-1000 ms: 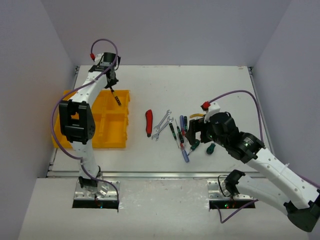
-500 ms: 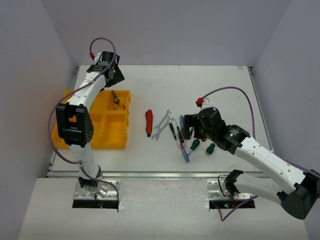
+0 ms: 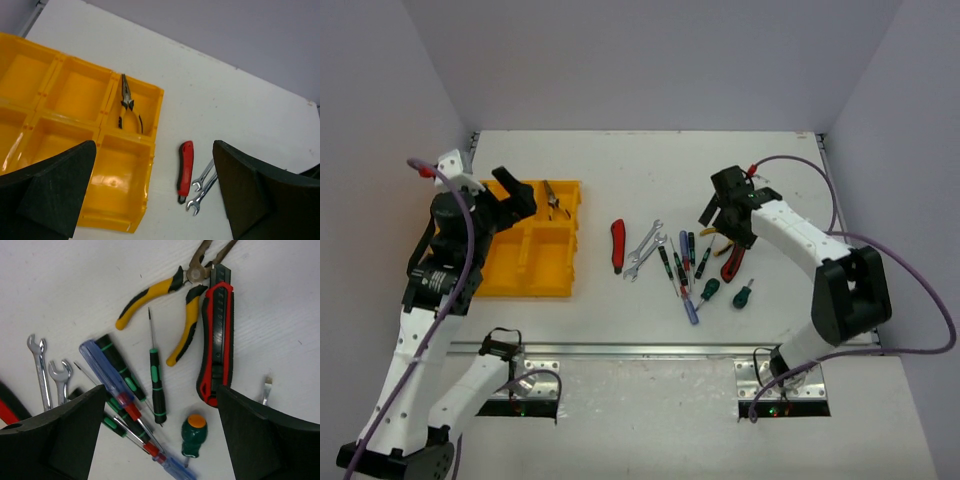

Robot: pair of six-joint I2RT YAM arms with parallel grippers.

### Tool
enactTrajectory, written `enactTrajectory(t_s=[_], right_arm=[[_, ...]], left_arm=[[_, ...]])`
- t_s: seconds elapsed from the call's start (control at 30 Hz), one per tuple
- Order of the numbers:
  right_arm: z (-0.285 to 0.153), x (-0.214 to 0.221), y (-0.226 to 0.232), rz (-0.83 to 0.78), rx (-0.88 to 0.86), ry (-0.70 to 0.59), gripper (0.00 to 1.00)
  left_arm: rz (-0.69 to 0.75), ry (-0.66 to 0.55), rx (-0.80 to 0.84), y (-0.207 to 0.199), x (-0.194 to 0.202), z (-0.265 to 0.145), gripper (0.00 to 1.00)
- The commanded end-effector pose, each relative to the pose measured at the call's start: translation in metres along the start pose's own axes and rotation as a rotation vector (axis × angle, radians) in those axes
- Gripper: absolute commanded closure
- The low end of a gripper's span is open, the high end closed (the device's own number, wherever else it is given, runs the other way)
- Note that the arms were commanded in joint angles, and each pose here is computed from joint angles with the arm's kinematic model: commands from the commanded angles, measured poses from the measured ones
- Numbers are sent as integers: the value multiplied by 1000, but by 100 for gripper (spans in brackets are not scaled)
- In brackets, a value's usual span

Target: Sort the tools into containers

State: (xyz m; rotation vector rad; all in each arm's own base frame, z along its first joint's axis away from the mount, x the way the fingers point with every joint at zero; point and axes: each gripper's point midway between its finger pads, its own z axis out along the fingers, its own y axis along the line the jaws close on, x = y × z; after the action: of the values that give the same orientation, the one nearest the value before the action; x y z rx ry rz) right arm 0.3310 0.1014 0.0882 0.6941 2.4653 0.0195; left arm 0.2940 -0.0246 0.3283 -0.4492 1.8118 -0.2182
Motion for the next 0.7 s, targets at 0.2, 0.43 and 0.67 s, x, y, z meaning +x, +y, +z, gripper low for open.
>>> enactTrajectory(t_s=[0.2,0.43,0.67], right_arm=[[35,-10,-5,315,231,17,30],[49,4,-13,336,283,40,38],[69,24,-16,327,305,96,46]], left_arm=[[94,147,1,32,96,10,0],[111,190,48,23,108,12,0],[113,179,50,22,107,10,0]])
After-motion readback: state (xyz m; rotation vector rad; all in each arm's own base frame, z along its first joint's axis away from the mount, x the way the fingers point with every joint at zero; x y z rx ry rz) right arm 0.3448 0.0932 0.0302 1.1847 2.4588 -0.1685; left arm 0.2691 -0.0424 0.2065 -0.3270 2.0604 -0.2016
